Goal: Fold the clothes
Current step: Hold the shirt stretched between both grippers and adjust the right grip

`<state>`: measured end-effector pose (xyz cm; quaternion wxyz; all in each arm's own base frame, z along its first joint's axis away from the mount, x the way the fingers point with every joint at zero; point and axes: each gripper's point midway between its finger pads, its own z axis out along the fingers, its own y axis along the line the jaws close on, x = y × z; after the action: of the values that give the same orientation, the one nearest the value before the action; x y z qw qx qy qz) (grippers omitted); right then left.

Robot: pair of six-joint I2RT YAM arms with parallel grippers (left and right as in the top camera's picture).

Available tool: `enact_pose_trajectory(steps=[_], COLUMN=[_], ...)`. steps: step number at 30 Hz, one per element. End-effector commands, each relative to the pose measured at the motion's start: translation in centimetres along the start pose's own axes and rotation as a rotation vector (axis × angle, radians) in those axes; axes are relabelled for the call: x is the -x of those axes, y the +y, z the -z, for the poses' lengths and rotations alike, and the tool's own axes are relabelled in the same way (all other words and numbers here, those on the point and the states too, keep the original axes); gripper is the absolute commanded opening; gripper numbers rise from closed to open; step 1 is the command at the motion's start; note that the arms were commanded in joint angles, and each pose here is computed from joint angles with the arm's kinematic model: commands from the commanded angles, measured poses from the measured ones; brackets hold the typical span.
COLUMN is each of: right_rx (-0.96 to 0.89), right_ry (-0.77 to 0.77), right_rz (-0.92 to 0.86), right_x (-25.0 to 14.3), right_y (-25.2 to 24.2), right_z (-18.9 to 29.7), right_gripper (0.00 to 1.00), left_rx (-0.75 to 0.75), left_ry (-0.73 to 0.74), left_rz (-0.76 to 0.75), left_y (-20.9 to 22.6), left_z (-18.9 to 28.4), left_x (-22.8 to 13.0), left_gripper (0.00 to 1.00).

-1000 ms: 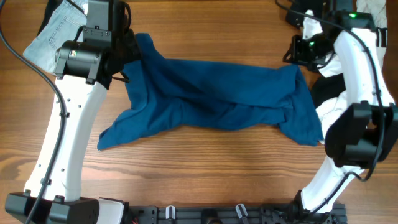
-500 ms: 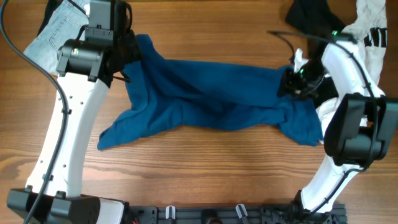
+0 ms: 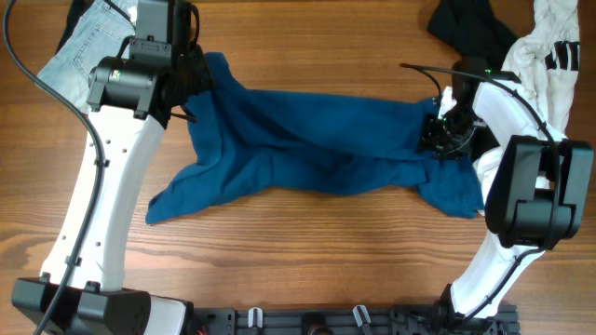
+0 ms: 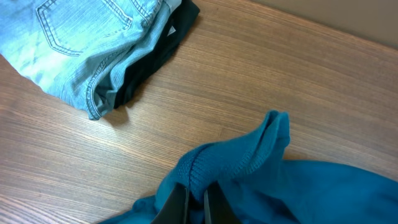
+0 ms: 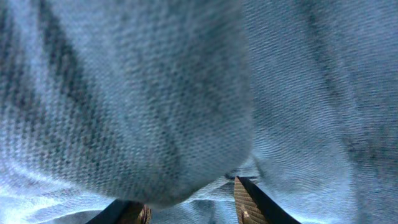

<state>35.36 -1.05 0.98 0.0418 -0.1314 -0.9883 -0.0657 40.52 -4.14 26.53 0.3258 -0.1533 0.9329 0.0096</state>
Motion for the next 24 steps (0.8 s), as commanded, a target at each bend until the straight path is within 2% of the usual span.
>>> enact_pose_trajectory(steps=[1, 13, 24], right_rx=[-0.063, -0.073, -0.070], right_ry=[0.003, 0.018, 0.002], right_rz=[-0.019, -0.018, -0.020], right_x=[-0.3, -0.9, -1.0], right_y=[-1.0, -1.4, -1.6], right_z=[-0.2, -1.1, -2.4], right_gripper=[0.44, 0.48, 0.48], left_rx=[0.016, 0.016, 0.016], left_ry=[-0.017, -0.018, -0.018], left_rz=[-0.005, -0.004, -0.004], left_y=[0.3, 0.2, 0.3], left_z=[0.1, 0.1, 0.1], left_x=[0.6, 0.6, 0.6], left_gripper=[0.04, 0.04, 0.04])
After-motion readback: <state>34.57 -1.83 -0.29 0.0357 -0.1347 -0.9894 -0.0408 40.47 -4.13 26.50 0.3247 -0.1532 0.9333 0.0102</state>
